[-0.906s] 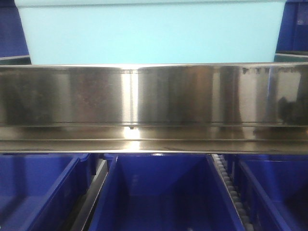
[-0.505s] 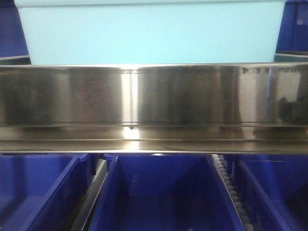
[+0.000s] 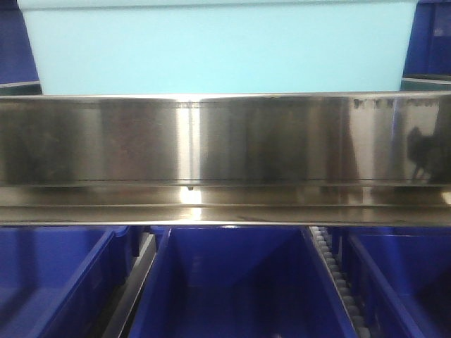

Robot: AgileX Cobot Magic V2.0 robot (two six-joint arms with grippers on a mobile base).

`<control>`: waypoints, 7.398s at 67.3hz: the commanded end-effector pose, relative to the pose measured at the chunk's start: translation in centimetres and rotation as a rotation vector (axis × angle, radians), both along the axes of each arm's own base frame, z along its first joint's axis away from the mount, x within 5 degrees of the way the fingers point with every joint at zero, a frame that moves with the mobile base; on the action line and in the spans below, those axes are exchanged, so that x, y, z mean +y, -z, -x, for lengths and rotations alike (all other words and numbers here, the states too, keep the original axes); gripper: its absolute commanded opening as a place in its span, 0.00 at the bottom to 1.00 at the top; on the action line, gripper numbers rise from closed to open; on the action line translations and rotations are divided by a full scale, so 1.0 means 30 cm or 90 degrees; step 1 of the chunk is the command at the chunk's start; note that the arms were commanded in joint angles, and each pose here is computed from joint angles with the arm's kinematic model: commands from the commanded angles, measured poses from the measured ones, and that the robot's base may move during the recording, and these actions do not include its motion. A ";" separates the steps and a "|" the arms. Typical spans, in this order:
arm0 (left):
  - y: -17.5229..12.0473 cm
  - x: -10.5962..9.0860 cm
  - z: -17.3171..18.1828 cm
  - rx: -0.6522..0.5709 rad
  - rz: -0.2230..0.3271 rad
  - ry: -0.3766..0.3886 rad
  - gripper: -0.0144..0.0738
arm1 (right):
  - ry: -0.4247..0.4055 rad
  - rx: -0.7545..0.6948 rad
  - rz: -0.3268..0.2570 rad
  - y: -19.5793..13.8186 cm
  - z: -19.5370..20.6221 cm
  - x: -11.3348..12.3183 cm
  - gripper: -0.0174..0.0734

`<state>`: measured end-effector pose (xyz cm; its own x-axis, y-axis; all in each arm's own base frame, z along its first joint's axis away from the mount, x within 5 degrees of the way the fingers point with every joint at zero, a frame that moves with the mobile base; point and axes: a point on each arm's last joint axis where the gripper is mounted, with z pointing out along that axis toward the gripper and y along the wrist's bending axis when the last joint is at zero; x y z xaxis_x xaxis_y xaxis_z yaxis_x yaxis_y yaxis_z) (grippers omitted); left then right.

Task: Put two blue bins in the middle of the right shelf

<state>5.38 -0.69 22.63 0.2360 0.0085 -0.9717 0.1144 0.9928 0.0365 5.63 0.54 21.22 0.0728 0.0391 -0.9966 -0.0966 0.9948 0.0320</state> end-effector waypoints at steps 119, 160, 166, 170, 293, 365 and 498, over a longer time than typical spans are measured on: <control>-0.707 -0.435 -0.748 0.683 -0.175 0.074 0.79 | -0.165 0.564 0.070 -0.832 -0.672 0.287 0.82; -0.415 -0.540 -0.964 0.829 -0.178 0.050 0.79 | -0.158 0.698 0.078 -0.521 -0.965 0.428 0.82; -0.407 -0.532 -0.974 0.834 -0.176 0.045 0.79 | -0.156 0.715 0.081 -0.489 -0.984 0.434 0.82; -0.403 -0.532 -0.975 0.838 -0.177 0.044 0.79 | -0.156 0.723 0.083 -0.474 -0.993 0.438 0.81; -0.933 -0.525 -0.780 0.537 -0.044 0.170 0.04 | -0.171 0.374 -0.007 -0.928 -0.685 0.318 0.02; -0.987 -0.542 -0.804 0.412 -0.009 0.195 0.04 | -0.172 0.349 -0.013 -0.939 -0.690 0.319 0.02; -0.987 -0.542 -0.804 0.412 -0.009 0.195 0.04 | -0.172 0.349 -0.013 -0.939 -0.690 0.319 0.02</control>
